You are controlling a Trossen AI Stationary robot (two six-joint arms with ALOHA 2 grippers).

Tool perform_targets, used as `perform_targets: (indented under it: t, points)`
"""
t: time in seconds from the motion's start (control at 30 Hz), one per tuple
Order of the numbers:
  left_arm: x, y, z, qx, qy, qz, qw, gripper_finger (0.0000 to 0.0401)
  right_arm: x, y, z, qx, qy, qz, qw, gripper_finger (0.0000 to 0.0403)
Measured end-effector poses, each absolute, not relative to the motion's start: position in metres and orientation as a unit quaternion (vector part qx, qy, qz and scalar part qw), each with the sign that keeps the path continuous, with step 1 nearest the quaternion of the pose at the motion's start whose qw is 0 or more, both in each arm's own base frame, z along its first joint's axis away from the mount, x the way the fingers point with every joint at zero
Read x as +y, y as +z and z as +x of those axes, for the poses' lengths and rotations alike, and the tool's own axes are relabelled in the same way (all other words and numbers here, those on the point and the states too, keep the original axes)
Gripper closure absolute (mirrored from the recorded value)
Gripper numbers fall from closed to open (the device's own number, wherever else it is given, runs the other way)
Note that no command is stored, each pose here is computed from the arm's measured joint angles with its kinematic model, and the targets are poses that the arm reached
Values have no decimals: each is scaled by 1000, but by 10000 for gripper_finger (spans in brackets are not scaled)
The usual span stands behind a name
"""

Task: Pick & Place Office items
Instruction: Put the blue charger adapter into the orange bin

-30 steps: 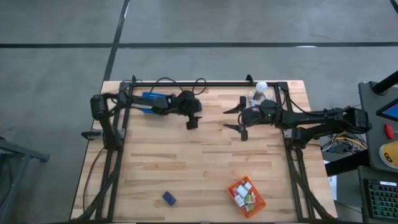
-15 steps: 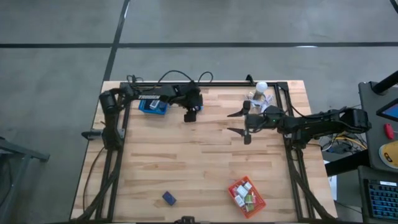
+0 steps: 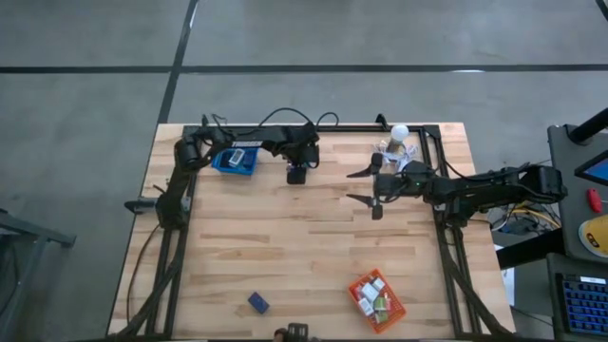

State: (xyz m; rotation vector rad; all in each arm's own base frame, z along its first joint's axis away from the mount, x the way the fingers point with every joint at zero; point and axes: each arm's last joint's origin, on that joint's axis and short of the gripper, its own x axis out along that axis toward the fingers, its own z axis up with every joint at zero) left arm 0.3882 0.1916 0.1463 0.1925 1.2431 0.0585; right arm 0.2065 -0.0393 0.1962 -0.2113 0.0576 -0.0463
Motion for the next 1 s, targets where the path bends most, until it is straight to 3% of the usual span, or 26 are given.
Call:
perform_targets:
  t: [0.37, 1.0]
  points:
    - [195, 146, 386, 582, 29, 93, 808, 135, -39, 195, 206, 32, -23, -114, 993, 145]
    - [198, 146, 390, 571, 74, 97, 812, 205, -39, 195, 206, 33, -24, -112, 993, 145]
